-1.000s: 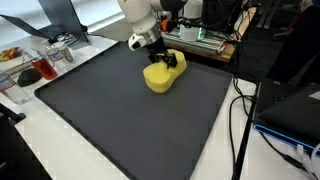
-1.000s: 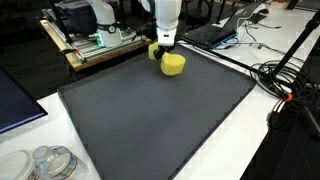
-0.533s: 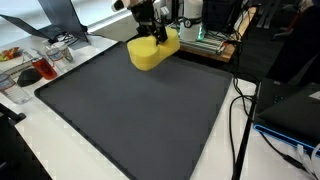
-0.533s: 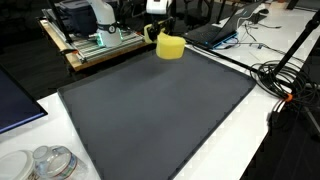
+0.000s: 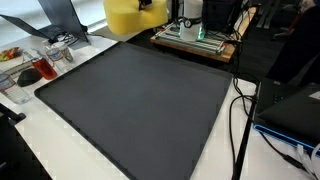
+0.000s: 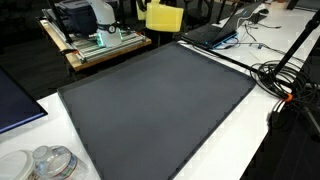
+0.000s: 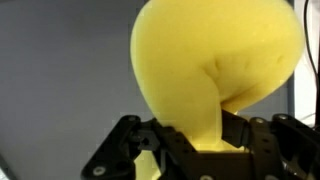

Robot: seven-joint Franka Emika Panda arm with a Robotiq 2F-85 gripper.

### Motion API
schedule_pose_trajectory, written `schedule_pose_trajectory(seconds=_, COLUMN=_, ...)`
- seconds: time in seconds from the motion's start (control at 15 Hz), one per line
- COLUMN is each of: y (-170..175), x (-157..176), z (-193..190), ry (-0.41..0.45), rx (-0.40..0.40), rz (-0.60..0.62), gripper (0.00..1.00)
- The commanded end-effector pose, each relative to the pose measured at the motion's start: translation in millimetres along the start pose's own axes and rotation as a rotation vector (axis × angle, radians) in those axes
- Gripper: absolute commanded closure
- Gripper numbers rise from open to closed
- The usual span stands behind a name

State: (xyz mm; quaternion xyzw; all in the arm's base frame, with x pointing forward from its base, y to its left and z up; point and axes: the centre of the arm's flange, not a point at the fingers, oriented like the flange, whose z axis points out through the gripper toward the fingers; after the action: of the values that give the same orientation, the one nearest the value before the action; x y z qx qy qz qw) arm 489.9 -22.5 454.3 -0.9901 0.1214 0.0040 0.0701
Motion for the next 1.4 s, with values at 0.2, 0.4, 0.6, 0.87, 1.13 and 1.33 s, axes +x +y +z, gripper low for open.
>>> schedule_pose_trajectory(seconds=0.2, y=-10, x=11, z=-72, ry=0.079, rx=-0.061, rz=0.057, gripper=0.95)
schedule_pose_trajectory(seconds=0.4, y=-14, x=16, z=-91, ry=0.103, rx=-0.067, rz=0.076, gripper=0.95)
schedule_pose_trajectory(seconds=0.6, y=-14, x=19, z=-102, ry=0.115, rx=-0.07, rz=0.09, gripper=0.95)
schedule_pose_trajectory(seconds=0.87, y=-17, x=21, z=-108, ry=0.126, rx=-0.058, rz=0.078, gripper=0.58)
schedule_pose_trajectory(seconds=1.13, y=-19, x=22, z=-109, ry=0.125, rx=-0.065, rz=0.079, gripper=0.36)
schedule_pose_trajectory(seconds=1.33, y=-19, x=21, z=-108, ry=0.116, rx=-0.066, rz=0.073, gripper=0.15)
